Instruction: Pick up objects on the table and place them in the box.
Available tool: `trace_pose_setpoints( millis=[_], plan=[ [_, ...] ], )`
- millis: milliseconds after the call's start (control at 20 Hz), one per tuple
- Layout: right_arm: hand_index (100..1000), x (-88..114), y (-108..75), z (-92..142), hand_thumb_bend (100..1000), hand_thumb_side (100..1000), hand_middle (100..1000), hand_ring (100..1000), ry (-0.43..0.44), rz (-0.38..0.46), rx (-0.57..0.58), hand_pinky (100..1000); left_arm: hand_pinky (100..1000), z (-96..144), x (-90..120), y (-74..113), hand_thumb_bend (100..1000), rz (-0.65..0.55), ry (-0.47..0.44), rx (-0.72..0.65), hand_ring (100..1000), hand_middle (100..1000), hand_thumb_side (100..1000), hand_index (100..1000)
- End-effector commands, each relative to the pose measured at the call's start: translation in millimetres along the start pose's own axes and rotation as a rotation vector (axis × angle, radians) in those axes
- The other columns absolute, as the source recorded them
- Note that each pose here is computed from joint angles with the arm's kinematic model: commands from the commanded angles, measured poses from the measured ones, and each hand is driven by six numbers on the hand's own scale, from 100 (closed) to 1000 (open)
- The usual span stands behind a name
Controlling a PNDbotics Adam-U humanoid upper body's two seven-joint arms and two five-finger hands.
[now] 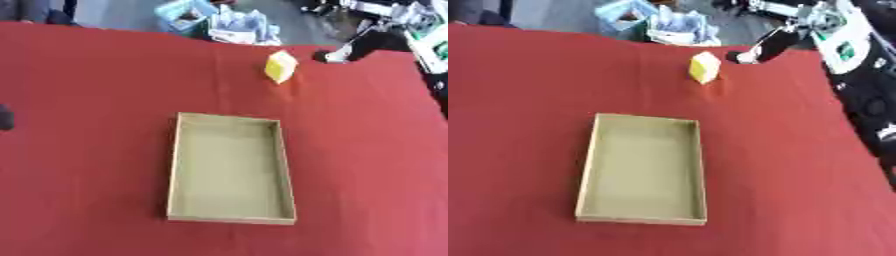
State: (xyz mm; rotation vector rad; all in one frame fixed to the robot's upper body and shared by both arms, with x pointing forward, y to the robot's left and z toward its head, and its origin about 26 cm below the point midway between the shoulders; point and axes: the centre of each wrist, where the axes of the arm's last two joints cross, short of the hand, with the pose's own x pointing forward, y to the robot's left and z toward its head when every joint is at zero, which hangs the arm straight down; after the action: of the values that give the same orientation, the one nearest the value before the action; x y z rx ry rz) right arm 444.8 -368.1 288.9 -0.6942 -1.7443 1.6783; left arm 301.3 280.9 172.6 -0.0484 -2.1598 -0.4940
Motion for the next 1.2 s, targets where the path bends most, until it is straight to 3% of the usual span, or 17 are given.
trace_pose_setpoints(
  millis=[50,550,1200],
  plan=[
    [1000,-0.4,-16.3,3.9,398,268,964,935,-0.001,0.053,0.013,843,695,-2.1,5.4,4.1,100,-0.026,-0.010,-0.016,687,613,800,722],
    [1000,-12.8,-6.0,0.6,416,286,987,938,0.081,0.061,0.057,844,694,-2.7,6.0,4.4,100,-0.033,-0.014,-0.019,687,613,802,721],
    [1000,-44.8,25.0,13.9,398,317,967,936,0.242,-0.080,0.010,831,694,-4.6,7.5,3.6,100,-0.038,-0.025,-0.018,687,613,806,721]
  ],
)
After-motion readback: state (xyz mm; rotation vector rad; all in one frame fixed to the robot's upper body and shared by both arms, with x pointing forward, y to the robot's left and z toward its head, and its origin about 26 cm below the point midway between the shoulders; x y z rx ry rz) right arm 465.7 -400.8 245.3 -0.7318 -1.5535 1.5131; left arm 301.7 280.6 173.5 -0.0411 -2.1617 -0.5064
